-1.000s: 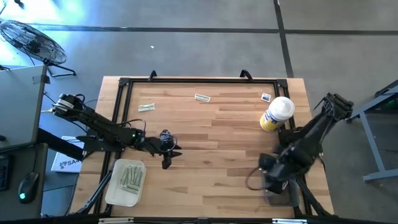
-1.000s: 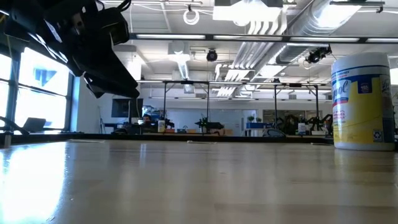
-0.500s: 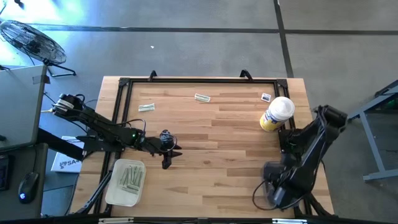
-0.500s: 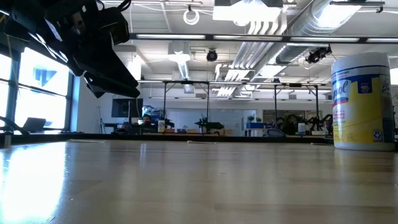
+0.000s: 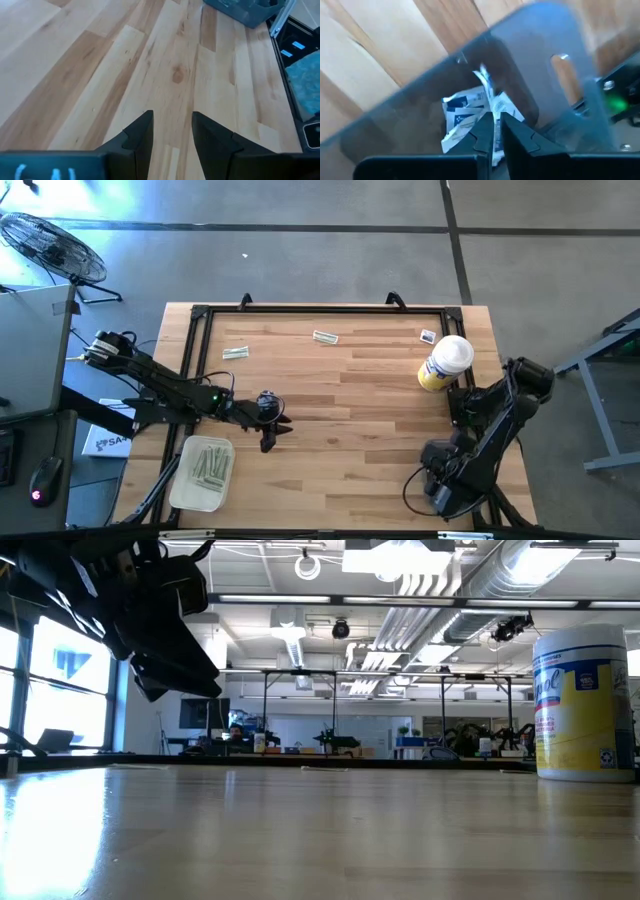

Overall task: Pick & Place First Aid Supplies
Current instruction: Put the blue alcohol pad into the black bin

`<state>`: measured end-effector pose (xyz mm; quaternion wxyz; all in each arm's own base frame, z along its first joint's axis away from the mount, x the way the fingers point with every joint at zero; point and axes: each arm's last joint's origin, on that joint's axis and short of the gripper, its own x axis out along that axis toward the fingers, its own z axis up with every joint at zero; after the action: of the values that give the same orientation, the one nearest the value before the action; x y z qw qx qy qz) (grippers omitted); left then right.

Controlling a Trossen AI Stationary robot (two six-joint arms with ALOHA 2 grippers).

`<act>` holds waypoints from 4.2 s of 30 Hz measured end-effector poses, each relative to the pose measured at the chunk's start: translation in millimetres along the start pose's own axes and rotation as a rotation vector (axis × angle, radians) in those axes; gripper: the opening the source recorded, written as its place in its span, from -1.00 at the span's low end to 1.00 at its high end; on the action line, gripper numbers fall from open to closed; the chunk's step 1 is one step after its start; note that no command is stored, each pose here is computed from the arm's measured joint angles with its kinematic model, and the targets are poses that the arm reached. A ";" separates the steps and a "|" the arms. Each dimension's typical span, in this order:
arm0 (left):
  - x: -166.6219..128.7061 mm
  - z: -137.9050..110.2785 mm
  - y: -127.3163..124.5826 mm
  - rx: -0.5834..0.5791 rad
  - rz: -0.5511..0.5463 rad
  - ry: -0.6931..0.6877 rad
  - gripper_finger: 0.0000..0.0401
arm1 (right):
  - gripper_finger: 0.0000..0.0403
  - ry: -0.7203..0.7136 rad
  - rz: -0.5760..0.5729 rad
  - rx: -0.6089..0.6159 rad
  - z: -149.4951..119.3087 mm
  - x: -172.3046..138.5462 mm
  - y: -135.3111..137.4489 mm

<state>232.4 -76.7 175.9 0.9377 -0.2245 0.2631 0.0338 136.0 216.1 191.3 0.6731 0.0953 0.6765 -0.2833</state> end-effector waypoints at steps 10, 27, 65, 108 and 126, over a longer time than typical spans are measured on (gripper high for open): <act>0.0 -0.5 -0.6 -0.025 -0.022 0.017 -0.34 | -0.64 0.181 0.015 0.022 -6.4 22.8 -1.8; -0.1 5.9 -3.2 -0.016 -0.015 -0.074 -0.34 | -0.58 -0.162 0.131 0.035 71.7 -115.9 -18.8; -0.2 6.1 -3.4 -0.013 -0.018 -0.075 -0.34 | 0.06 0.027 -0.077 0.833 261.2 104.8 -306.3; 0.0 4.3 -2.1 0.026 -0.006 -0.056 -0.34 | -0.28 -0.143 -0.246 1.128 228.1 164.6 -310.8; 0.0 4.2 -2.2 0.015 -0.007 -0.055 -0.34 | -0.35 -0.181 -0.263 1.194 228.0 168.6 -305.4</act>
<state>234.8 -76.8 180.0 0.9463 -0.2173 0.2368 0.0346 162.7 -193.9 121.6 0.5176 0.3471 0.3475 -0.7007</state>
